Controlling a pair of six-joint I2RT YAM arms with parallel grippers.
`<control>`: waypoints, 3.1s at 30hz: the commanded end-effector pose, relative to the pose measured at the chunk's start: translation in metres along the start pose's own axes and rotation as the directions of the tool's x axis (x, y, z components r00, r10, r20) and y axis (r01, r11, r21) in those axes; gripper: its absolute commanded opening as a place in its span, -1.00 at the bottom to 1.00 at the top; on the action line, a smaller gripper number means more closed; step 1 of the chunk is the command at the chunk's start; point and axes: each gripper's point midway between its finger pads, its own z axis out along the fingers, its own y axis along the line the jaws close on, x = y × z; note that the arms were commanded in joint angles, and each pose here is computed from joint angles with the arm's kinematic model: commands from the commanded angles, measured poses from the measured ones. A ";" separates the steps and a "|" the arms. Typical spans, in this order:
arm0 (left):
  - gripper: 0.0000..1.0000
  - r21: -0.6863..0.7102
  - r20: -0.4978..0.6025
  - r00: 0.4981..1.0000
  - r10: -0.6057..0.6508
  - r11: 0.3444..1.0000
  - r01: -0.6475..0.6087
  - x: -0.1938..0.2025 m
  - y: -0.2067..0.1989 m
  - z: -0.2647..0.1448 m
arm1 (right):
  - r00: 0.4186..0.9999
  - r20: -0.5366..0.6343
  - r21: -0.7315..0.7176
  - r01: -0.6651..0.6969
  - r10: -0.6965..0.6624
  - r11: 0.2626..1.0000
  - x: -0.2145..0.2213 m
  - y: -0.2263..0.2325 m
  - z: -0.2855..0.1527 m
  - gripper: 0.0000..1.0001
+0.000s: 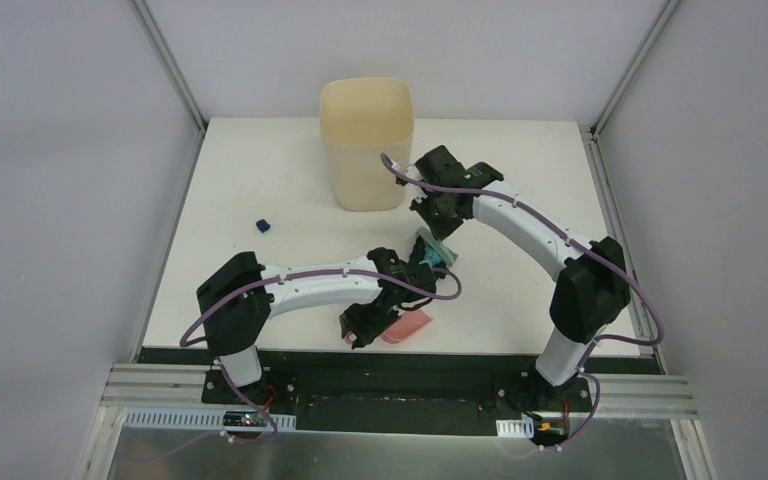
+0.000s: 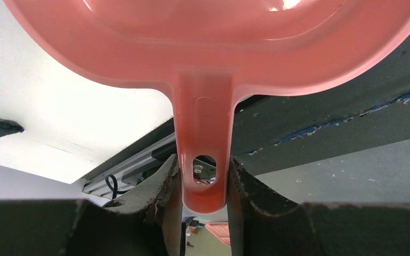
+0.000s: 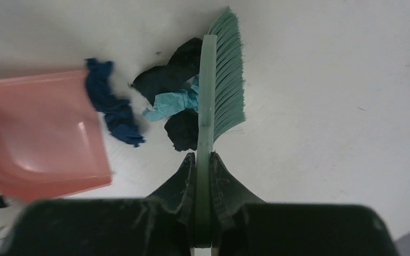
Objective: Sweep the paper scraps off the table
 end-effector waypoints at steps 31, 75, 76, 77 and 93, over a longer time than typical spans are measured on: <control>-0.61 0.017 0.080 0.997 -0.003 1.000 0.002 0.010 0.014 -0.035 | 0.963 0.159 -0.289 -0.165 0.217 0.943 -0.006 -0.001 -0.109 -1.00; -0.59 -0.083 -0.063 0.993 -0.103 0.992 0.098 -0.005 0.018 0.010 | 0.988 -0.030 -0.590 -0.142 0.155 0.795 0.003 0.103 -0.071 -1.00; -0.58 -0.089 -0.051 0.993 -0.106 0.991 0.102 -0.006 0.019 0.011 | 0.988 -0.020 -0.588 -0.137 0.155 0.797 0.003 0.103 -0.075 -1.00; -0.57 -0.101 -0.042 0.993 -0.113 0.989 0.108 -0.006 0.021 0.012 | 0.988 -0.013 -0.579 -0.135 0.156 0.804 0.003 0.100 -0.076 -1.00; -0.60 -0.155 0.199 0.959 -0.204 0.959 0.237 -0.008 0.044 0.034 | 0.981 0.089 -0.293 -0.140 0.172 0.946 -0.007 0.035 -0.073 -1.00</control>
